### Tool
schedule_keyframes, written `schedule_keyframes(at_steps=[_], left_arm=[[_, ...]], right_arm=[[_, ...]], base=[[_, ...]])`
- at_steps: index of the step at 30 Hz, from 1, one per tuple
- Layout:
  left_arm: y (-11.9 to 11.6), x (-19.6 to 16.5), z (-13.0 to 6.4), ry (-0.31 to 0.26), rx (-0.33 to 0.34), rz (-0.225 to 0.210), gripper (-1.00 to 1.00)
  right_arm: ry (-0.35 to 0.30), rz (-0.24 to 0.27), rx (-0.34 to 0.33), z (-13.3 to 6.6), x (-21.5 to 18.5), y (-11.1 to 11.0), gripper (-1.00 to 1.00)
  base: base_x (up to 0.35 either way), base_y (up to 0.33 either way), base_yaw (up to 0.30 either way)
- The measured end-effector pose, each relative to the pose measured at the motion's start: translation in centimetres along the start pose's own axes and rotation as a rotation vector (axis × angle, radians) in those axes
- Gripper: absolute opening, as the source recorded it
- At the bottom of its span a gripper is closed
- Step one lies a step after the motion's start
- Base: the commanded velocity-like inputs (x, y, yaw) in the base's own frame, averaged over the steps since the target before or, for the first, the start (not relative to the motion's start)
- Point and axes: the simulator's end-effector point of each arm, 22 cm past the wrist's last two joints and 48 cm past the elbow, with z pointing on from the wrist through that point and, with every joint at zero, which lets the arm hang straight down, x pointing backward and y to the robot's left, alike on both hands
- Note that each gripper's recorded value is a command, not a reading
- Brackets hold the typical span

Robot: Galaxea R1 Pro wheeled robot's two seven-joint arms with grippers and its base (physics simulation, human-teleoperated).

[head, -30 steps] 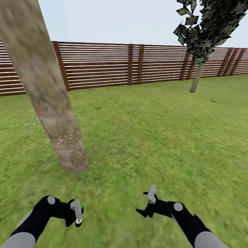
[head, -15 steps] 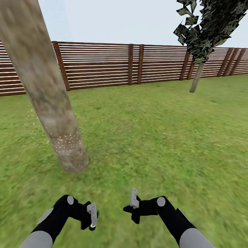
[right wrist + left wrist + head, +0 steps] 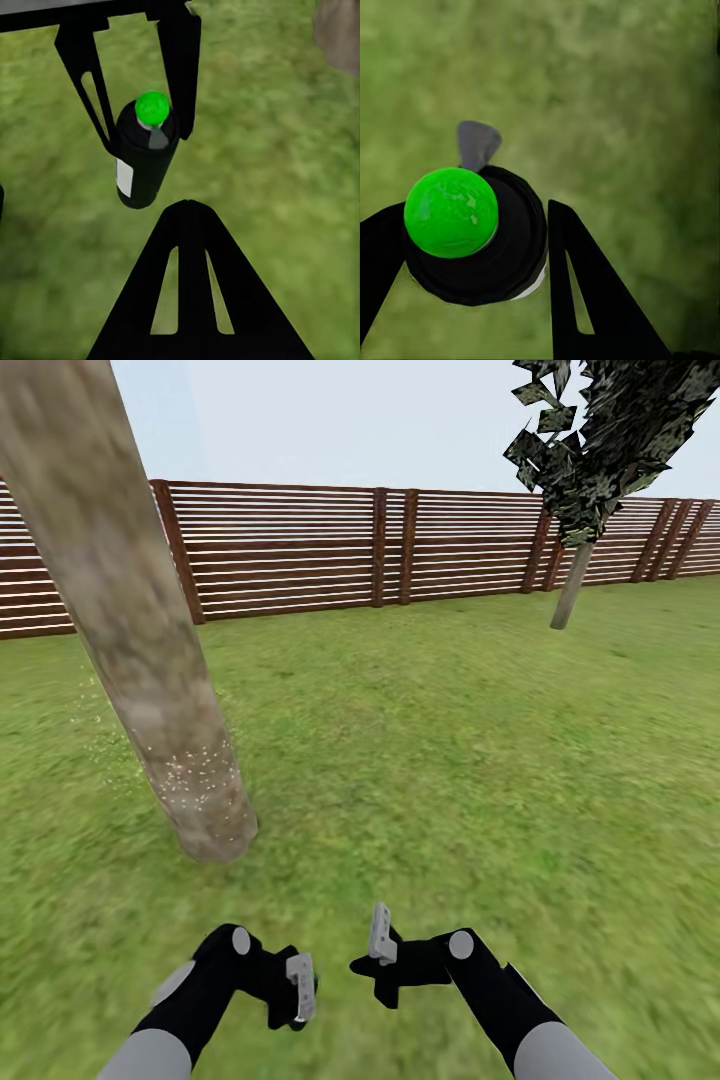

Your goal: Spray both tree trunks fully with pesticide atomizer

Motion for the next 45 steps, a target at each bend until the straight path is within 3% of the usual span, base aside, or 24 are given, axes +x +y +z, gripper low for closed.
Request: schedule_keyframes(at_steps=[7,16,45], left_arm=[[-1.0,-2.8,1.0,-0.03,0.02,0.032,-1.0],[-0.3,-3.5,1.1,-0.045,-0.018,0.029,-1.0],[-1.5,-6.5,2.0,-0.087,0.005,0.049,-1.0]], right_arm=[[-0.002,-0.002,0.001,0.0,-0.1,0.0,-1.0],[-0.004,-0.006,0.004,-0.1,-0.3,-0.2,-1.0],[-0.005,-0.007,0.004,-0.1,-0.3,-0.2,-1.0]], base=[[0.0,0.0,0.0],[0.0,0.0,0.0],[0.0,0.0,0.0]])
